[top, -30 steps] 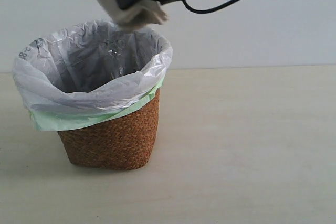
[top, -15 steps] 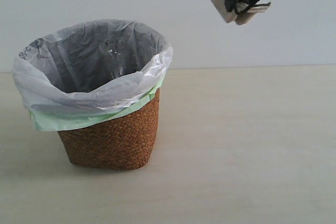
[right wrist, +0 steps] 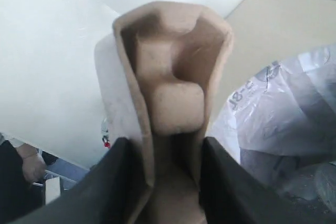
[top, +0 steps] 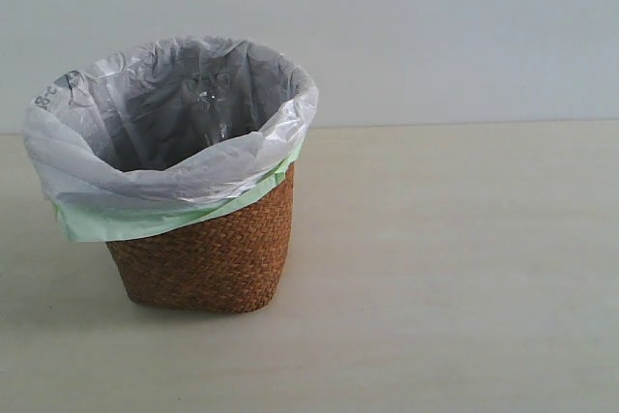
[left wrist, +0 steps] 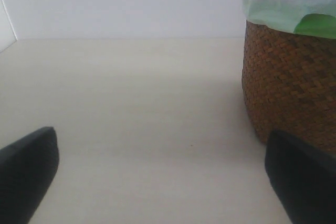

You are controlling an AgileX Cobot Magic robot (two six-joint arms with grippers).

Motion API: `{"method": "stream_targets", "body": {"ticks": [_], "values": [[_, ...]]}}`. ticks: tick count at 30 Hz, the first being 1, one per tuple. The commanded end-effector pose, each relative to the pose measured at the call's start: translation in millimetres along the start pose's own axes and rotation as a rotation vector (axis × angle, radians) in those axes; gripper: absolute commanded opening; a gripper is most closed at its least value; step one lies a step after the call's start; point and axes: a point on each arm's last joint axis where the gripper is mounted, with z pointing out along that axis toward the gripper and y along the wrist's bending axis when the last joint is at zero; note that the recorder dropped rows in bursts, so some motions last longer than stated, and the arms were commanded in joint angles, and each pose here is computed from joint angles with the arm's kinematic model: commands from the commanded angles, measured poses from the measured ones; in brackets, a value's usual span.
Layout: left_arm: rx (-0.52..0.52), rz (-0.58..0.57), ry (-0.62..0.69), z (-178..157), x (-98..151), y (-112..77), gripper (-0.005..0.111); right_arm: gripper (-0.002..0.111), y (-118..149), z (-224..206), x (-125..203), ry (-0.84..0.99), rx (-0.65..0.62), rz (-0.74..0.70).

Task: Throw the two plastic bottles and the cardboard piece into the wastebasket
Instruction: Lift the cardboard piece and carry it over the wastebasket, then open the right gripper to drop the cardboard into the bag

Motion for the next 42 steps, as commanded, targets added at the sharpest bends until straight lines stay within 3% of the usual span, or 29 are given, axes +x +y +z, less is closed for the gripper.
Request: {"method": "stream_targets", "body": {"ticks": [1,5,10,12,15,17,20,22,23,24,25,26,27,28,29,31,36,40,42], "values": [[0.007,-0.009,-0.015,-0.6,-2.1,-0.3,0.108,0.000,-5.0,-2.4,1.2,0.025,0.094,-0.080],[0.007,-0.009,-0.015,-0.6,-2.1,-0.3,0.108,0.000,-28.4,-8.3,8.0,0.124,0.353,-0.143],[0.007,-0.009,-0.015,-0.6,-2.1,-0.3,0.108,0.000,-68.9,-41.9,7.3,0.137,0.950,-0.062],[0.007,-0.009,-0.015,-0.6,-2.1,-0.3,0.108,0.000,-75.3,-62.0,2.6,0.117,1.173,-0.098],[0.007,-0.009,-0.015,-0.6,-2.1,-0.3,0.108,0.000,-80.2,-82.7,-0.6,0.107,1.405,-0.116],[0.007,-0.009,-0.015,-0.6,-2.1,-0.3,0.108,0.000,-81.9,-89.9,0.3,0.116,1.490,-0.100],[0.007,-0.009,-0.015,-0.6,-2.1,-0.3,0.108,0.000,-85.8,-82.6,6.2,0.147,1.444,-0.041],[0.007,-0.009,-0.015,-0.6,-2.1,-0.3,0.108,0.000,-81.1,-62.2,12.8,0.168,1.215,0.035],[0.007,-0.009,-0.015,-0.6,-2.1,-0.3,0.108,0.000,-67.6,-39.8,15.1,0.182,0.922,0.042],[0.007,-0.009,-0.015,-0.6,-2.1,-0.3,0.108,0.001,-56.9,-27.6,14.0,0.166,0.744,0.031],[0.007,-0.009,-0.015,-0.6,-2.1,-0.3,0.108,0.011,-30.2,-10.6,8.1,0.096,0.400,0.027],[0.007,-0.009,-0.015,-0.6,-2.1,-0.3,0.108,0.020,-18.1,-4.4,3.3,0.042,0.251,0.000],[0.007,-0.009,-0.015,-0.6,-2.1,-0.3,0.108,0.050,-10.1,2.3,-4.6,-0.057,0.194,-0.028],[0.007,-0.009,-0.015,-0.6,-2.1,-0.3,0.108,0.078,-15.4,2.8,-8.8,-0.115,0.278,-0.010],[0.007,-0.009,-0.015,-0.6,-2.1,-0.3,0.108,0.093,-21.3,1.2,-9.5,-0.134,0.349,0.037],[0.007,-0.009,-0.015,-0.6,-2.1,-0.3,0.108,0.105,-32.4,-3.3,-5.4,-0.090,0.483,0.032],[0.007,-0.009,-0.015,-0.6,-2.1,-0.3,0.108,0.089,-44.5,-16.7,8.8,0.087,0.693,0.001],[0.007,-0.009,-0.015,-0.6,-2.1,-0.3,0.108,0.066,-43.0,-29.8,16.7,0.203,0.787,-0.020],[0.007,-0.009,-0.015,-0.6,-2.1,-0.3,0.108,0.049,-43.9,-35.7,21.1,0.265,0.837,-0.023]]}}
